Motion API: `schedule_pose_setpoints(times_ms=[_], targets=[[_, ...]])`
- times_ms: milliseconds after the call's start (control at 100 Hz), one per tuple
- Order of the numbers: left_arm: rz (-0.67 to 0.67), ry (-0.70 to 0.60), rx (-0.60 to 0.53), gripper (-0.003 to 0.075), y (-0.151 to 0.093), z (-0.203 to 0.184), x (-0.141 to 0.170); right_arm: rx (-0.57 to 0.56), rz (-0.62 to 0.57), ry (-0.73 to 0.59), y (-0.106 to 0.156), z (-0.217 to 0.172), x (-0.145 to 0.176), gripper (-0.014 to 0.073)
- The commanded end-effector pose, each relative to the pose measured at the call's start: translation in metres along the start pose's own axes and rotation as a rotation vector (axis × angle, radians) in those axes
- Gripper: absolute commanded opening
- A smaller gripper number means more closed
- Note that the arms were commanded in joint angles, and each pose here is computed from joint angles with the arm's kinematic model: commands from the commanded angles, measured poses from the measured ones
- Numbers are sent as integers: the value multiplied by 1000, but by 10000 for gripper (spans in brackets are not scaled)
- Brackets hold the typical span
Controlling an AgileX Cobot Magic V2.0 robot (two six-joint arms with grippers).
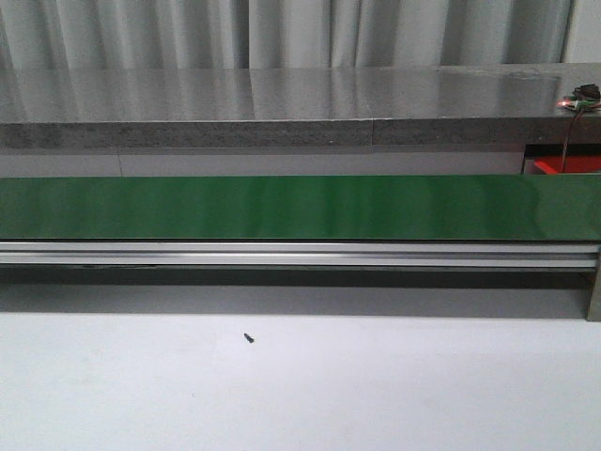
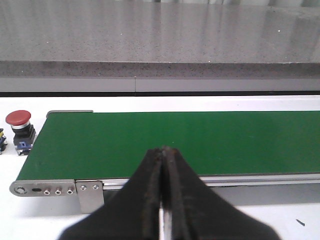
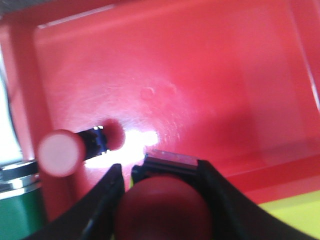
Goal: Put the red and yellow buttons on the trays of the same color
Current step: 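Lower the red button into the red tray and open the right gripper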
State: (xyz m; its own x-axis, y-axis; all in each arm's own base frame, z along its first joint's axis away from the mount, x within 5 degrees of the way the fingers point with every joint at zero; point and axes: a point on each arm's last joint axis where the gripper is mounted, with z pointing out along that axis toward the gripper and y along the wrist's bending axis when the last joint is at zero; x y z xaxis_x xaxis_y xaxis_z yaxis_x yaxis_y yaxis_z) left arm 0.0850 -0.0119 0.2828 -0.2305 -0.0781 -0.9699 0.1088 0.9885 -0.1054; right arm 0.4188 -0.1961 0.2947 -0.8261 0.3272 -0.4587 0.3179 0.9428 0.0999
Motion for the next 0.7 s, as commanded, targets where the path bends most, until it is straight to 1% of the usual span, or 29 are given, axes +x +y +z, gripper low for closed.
schedule_pose_setpoints(times_ms=[0,130,300,530,560,610,660,690], targets=[[-17,-91,-12,-20,0,-2,-15,7,4,-97,-1,-14,-11,90],[-17,-91,-12,-20,0,-2,-15,9,14,-80,-6,16,-11,90],[-17,-91,-12,-20,0,-2,-15,10,26,-73,-11,47,-10,90],[-17,-91,-12,-19,0,-2,-15,2,38,-39,-14,72,-6,95],[-17,-91,-12,-20,0,-2,-15,1,39,-39,-14,73,-6,105],[-17,-91,-12,-20,0,-2,-15,1,39,-37,-14,74,-6,151],[-17,-91,-12,-20,0,-2,-15,1,39,-37,-14,74,-6,231],[-17,-91,-12,-20,0,-2,-15,1,39,-37,-14,74,-6,300]])
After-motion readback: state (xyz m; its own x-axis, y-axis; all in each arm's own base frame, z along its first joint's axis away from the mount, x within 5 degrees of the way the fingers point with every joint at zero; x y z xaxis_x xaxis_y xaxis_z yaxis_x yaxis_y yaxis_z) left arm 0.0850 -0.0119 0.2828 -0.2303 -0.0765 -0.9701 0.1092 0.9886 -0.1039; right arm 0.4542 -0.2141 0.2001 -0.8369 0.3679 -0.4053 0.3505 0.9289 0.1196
